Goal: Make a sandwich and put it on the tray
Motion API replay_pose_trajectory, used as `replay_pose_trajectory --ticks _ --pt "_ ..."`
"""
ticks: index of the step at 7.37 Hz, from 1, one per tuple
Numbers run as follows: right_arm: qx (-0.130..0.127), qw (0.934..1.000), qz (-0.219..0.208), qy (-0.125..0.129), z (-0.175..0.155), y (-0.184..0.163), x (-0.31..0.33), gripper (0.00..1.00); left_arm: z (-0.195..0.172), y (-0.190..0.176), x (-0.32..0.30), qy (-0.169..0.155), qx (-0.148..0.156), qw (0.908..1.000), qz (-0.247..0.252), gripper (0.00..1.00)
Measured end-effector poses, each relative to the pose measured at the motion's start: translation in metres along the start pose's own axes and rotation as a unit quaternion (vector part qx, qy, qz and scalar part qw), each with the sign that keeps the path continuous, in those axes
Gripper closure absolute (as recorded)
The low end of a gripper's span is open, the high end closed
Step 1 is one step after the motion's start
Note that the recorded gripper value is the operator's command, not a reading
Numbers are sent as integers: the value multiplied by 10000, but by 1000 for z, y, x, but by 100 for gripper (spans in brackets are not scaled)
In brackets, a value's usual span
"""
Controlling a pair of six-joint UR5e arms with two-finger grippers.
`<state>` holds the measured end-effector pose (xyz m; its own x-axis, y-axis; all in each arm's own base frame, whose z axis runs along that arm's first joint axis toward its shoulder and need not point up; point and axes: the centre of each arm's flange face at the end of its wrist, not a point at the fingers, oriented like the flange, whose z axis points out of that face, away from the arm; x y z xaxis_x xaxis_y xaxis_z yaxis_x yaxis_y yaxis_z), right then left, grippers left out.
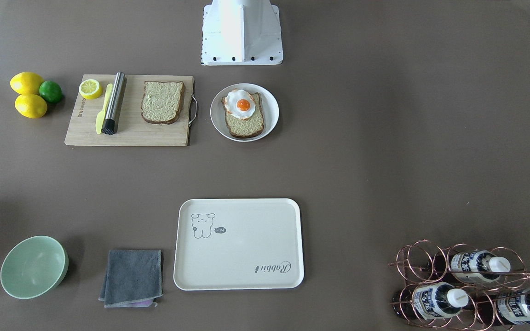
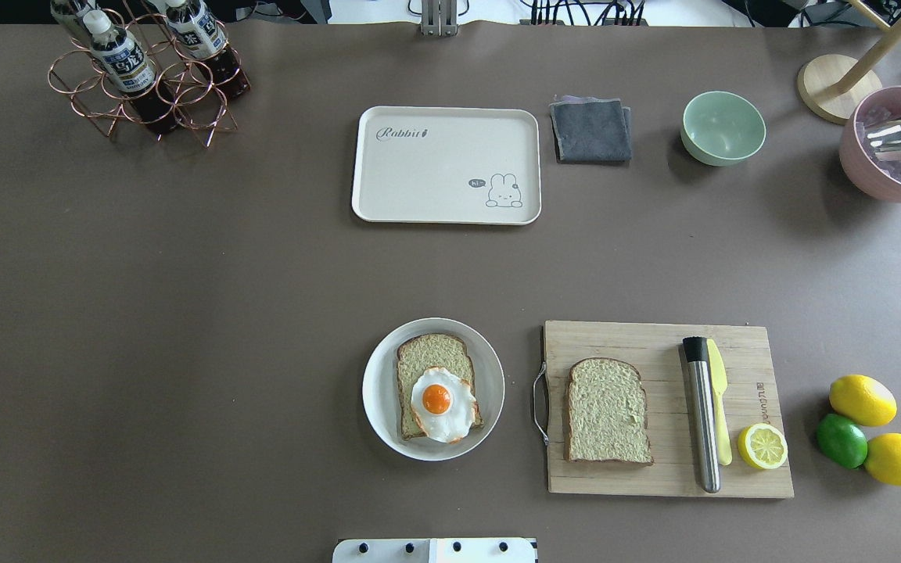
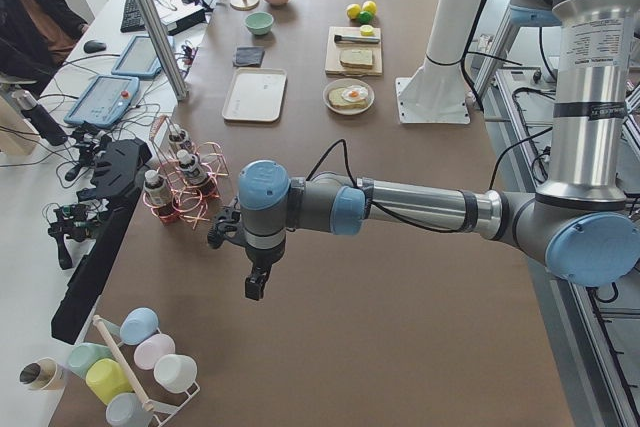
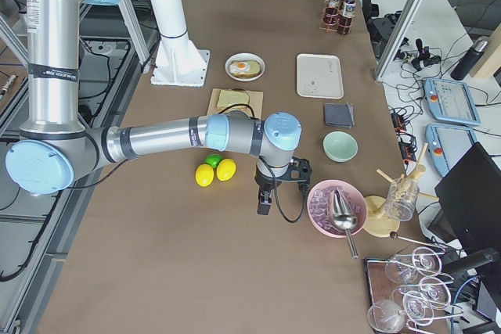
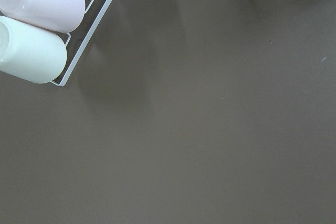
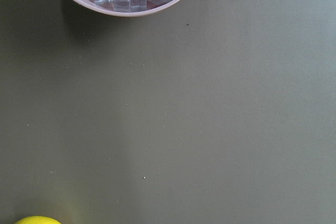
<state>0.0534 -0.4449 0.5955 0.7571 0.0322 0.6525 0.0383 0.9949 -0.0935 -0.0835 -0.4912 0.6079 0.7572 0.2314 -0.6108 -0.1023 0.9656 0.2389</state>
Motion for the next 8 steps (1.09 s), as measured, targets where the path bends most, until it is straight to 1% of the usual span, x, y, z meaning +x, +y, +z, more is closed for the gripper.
replay_pose_trajectory --ticks 4,8 --pt "-3 10000 -16 62 0 0 0 0 -2 1 2 -4 17 10000 29 2" --pt "-43 10000 28 -1 4 4 2 0 -2 1 2 -3 10 10000 0 2"
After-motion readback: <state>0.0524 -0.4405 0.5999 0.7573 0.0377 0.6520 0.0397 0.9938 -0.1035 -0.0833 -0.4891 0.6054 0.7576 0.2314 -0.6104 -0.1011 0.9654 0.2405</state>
